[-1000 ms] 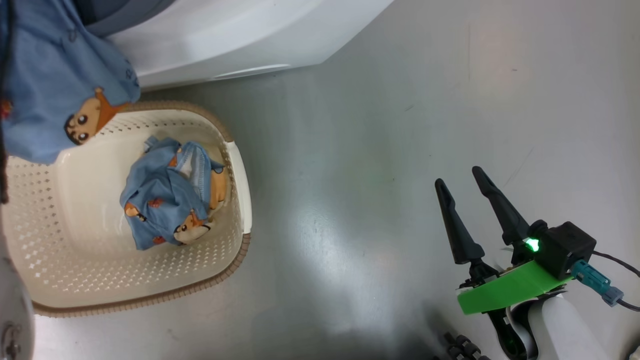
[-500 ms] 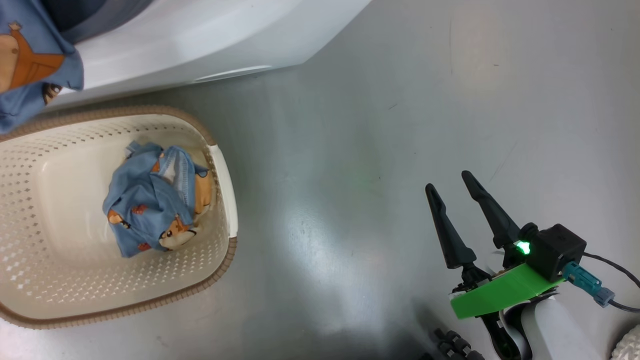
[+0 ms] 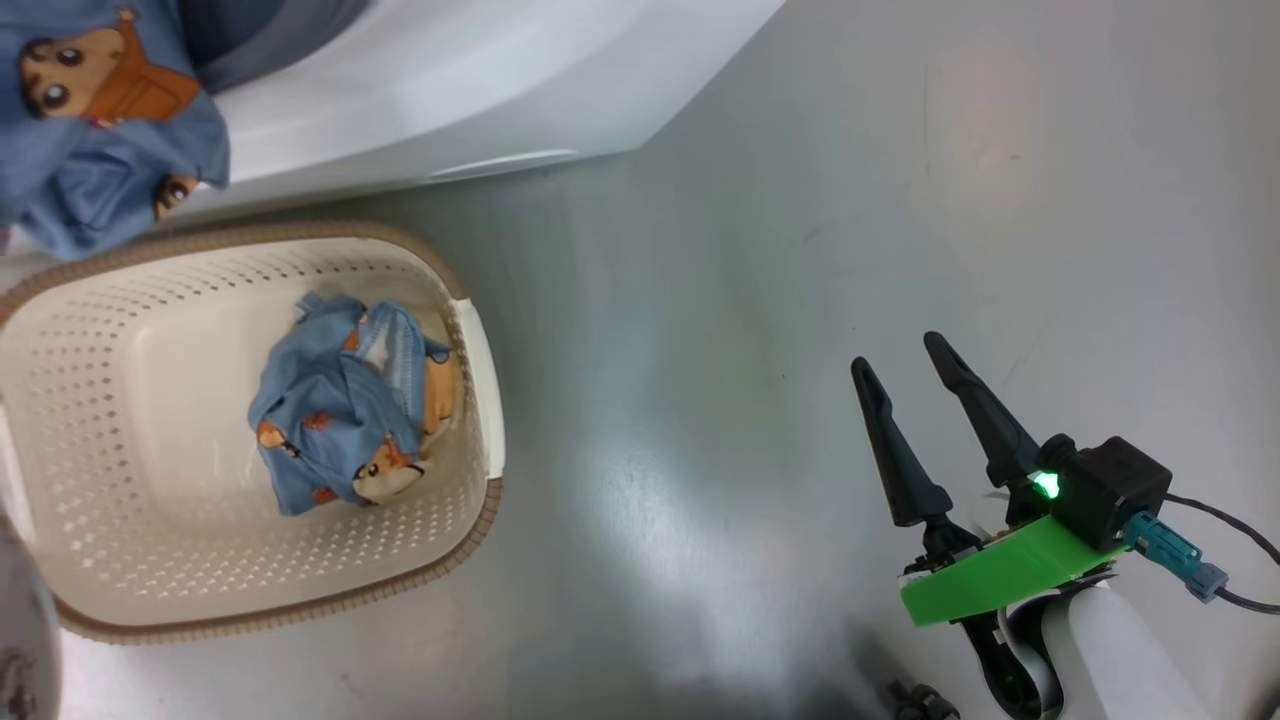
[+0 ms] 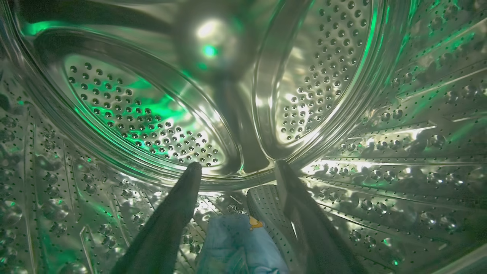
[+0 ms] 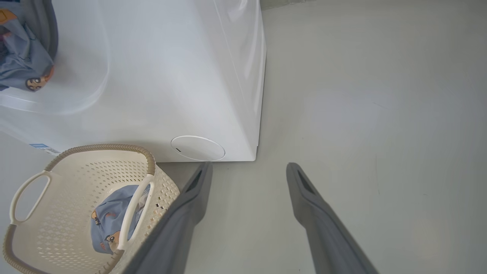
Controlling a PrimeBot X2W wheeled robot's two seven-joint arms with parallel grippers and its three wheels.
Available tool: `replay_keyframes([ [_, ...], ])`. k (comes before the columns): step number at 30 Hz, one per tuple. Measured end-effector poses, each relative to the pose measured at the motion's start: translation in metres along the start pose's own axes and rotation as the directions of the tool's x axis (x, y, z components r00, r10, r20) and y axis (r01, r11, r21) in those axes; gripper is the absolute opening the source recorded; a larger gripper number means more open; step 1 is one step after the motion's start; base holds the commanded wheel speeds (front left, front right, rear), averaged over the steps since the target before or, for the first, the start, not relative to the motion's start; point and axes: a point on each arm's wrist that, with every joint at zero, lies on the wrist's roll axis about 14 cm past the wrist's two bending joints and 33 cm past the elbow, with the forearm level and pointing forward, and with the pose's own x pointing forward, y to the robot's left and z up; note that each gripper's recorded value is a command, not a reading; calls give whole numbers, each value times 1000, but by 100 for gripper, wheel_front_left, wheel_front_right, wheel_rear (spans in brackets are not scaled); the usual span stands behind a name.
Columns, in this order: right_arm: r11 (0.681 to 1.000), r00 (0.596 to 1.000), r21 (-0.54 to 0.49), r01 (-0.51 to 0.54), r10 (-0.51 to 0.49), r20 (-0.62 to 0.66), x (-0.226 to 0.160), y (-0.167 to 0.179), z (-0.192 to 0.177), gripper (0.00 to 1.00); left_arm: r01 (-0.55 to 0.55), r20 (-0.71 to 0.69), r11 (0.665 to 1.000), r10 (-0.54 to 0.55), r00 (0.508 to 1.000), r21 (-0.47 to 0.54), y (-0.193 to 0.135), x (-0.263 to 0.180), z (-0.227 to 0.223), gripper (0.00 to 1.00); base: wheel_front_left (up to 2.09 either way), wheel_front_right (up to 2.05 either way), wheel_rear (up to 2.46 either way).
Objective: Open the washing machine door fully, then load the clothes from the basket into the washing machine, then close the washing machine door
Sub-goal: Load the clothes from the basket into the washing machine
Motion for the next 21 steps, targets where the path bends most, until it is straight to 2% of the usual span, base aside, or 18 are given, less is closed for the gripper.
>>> replay_keyframes([
  [12, 999, 997, 1, -37, 37, 61, -1, 15, 24, 100, -9, -12, 999, 9, 1000, -35, -2, -26, 20, 100, 0, 0, 0],
  [21, 996, 988, -3, -84, 84, 133, -4, 33, 51, 100, -25, 26, 998, 26, 999, -56, 5, -62, 50, 100, 0, 0, 0],
])
